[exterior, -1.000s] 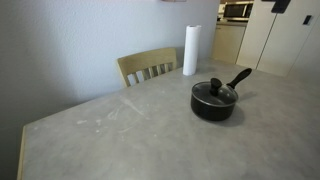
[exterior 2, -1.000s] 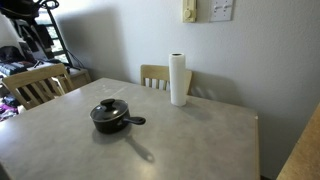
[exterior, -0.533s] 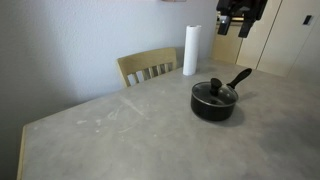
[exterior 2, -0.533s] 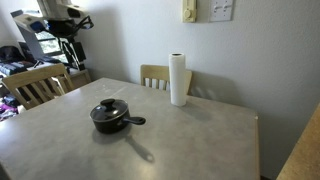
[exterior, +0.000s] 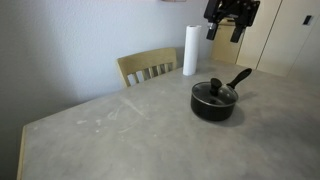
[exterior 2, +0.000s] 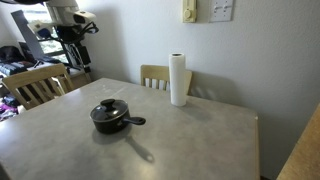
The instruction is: Uncover the pot and put the lid on the table
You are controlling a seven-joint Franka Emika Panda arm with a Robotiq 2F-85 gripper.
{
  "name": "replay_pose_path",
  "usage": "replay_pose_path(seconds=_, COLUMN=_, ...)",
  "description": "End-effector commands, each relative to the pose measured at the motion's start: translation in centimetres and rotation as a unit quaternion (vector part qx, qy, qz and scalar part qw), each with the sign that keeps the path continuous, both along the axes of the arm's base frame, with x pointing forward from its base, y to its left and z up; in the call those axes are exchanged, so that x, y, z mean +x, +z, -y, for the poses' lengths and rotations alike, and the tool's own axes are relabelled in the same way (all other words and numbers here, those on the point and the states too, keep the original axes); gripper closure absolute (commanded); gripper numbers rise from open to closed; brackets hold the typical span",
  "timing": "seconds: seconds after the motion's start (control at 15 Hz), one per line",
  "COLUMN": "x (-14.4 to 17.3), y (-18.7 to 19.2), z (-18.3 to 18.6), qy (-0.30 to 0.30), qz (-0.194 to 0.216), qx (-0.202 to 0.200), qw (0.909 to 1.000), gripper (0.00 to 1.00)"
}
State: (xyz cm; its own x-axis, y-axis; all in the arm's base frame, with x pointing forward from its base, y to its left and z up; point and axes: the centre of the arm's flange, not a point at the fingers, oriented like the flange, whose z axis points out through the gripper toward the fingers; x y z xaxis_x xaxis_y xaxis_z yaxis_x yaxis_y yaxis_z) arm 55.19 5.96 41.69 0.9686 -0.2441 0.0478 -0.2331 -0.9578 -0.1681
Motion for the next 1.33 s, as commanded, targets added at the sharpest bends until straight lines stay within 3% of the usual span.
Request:
replay_pose_path(seconds=0.0, x=0.9, y=-1.3, z=-0.3, qy=-0.057, qz=-0.021, qx=-0.03, qw=0.9977, gripper=0.0)
replay_pose_path(seconds=0.27, x=2.2, y=-5.7, z=1.9, qy=-0.178, qz=-0.048, qx=-0.053, qw=0.9815, gripper=0.0)
replay_pose_path(seconds=0.47, x=3.4, y=-9.5, z=4.0, qy=-0.257, qz=-0.081, qx=-0.024, qw=0.9628, gripper=0.0)
replay_pose_path(seconds=0.67, x=4.2, y=-12.4, z=5.4, qy=-0.286, qz=-0.104, qx=-0.007, qw=0.9525, gripper=0.0)
replay_pose_path(seconds=1.0, x=6.0, y=-14.2, z=6.4, qy=-0.248, qz=-0.105, qx=0.023, qw=0.9628, gripper=0.0)
replay_pose_path(seconds=1.27, x=6.0, y=-15.3, z=6.5, qy=-0.209, qz=-0.11, qx=0.018, qw=0.9716, gripper=0.0)
